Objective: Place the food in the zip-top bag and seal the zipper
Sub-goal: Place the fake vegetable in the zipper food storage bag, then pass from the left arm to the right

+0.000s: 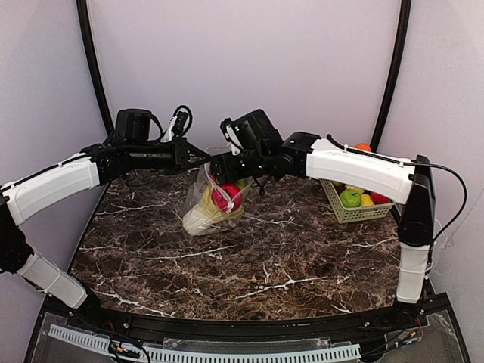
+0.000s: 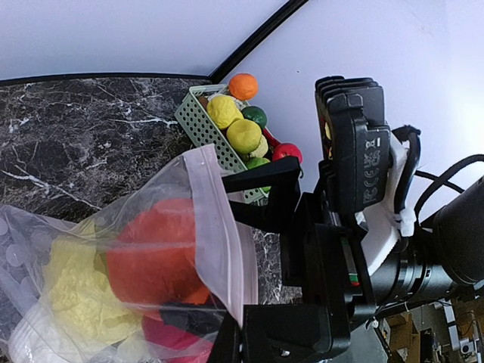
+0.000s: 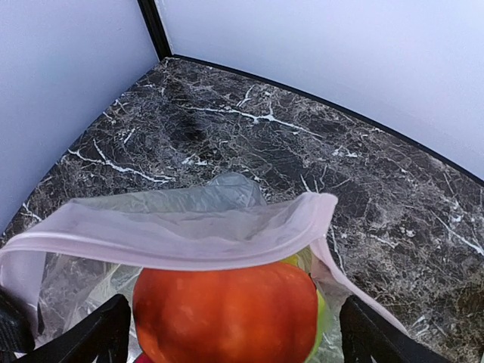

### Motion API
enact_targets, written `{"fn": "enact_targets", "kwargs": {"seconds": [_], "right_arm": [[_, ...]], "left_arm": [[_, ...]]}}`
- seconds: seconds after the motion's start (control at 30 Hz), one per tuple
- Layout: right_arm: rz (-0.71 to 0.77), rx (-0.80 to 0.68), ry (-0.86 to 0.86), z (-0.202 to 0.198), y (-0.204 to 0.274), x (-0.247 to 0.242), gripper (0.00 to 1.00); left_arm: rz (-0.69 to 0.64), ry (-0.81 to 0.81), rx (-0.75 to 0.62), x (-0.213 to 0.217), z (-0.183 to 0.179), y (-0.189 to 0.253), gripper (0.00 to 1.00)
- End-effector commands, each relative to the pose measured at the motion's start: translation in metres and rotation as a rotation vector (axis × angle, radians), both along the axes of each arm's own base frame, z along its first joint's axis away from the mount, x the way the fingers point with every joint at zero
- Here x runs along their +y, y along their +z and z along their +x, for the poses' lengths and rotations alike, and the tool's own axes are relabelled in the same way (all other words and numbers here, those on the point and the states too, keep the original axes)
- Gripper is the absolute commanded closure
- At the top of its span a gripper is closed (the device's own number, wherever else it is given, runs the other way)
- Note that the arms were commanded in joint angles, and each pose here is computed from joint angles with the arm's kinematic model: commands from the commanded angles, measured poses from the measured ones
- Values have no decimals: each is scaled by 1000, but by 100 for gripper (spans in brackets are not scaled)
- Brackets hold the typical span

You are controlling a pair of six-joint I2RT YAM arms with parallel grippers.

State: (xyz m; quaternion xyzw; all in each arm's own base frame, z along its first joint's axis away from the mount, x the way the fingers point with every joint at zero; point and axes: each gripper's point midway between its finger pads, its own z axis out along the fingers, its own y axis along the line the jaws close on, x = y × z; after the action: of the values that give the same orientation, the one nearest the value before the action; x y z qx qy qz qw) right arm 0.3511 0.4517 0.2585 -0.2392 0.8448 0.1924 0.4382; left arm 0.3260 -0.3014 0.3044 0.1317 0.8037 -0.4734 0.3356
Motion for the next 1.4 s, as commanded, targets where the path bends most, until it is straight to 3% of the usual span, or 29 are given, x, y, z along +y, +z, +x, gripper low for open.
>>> {"fn": "enact_targets", "kwargs": {"seconds": [0.0,0.3,0.43,0.63,0.97,1.07,1.27,1.37], "right_arm": [[40,-50,10,-3,29,4,4],[71,-88,29,-22,68,-22,1],[78,-101,5,-32,78,-44,7],[25,-42,-35,-27,44,-59,18],[-23,89,24,-27,-13,-44,36],[-56,106,10,-23,-24,-46,50],[-22,91,50,-26,2,-43,98],[42,80,125,-39,35,-36,100]], "left_arm": [[-27,1,-53,4,-5,22,99],[-13,33,-53,8,3,18,99],[-13,35,-57,8,4,19,99],[-17,30,-51,8,3,18,99],[-6,34,-51,11,2,17,99],[-6,35,-50,11,2,17,99],[2,33,-69,13,2,23,99],[22,28,-84,14,2,32,99]]}}
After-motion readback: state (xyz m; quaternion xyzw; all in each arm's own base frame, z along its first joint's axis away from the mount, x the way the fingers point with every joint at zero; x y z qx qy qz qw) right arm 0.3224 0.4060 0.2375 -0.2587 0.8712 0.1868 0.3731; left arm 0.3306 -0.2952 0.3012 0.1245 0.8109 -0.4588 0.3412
